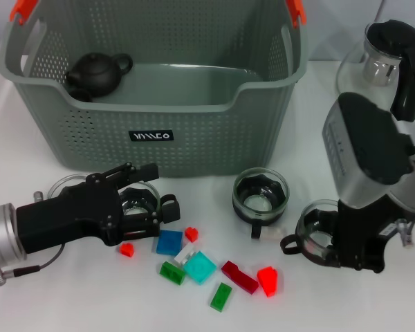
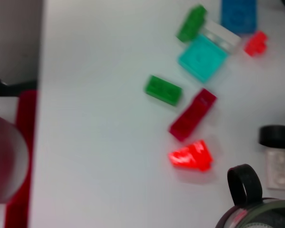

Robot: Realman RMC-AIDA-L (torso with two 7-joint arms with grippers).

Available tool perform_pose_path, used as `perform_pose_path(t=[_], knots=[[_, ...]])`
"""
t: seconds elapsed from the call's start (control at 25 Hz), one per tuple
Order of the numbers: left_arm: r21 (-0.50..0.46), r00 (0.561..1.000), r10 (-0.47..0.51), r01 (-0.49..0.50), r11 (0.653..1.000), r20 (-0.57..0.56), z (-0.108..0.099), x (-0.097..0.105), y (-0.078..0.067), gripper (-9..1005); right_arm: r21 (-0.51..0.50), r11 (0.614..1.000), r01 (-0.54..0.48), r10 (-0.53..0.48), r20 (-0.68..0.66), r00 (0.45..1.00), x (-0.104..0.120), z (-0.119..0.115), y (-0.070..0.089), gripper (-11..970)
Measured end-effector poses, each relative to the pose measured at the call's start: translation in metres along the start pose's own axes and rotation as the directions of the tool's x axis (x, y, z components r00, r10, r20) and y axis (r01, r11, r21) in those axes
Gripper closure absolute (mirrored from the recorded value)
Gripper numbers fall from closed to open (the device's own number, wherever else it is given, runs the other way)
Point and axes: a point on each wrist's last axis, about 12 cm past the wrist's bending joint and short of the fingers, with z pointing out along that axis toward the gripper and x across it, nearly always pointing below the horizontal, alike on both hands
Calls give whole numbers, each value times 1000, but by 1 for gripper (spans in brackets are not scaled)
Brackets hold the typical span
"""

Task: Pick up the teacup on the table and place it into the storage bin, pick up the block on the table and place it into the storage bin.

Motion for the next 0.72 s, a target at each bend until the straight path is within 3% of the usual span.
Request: perform_pose_path(t=[0.2,0.4,0.72], knots=[[-2,1000,3,-3,1000,-1,-2,1,-1,63,-62,998,-4,7,60,998,-8,-34,17,905],[-6,1000,9,-9,1000,-2,-5,1,-1,63,13,1000,24,-26,114,993,-29,-65,28,905],[-10,1000,25,-25,1000,-3,-6,2,-2,64,89,992,85,-98,158,983,-60,-80,24,904]])
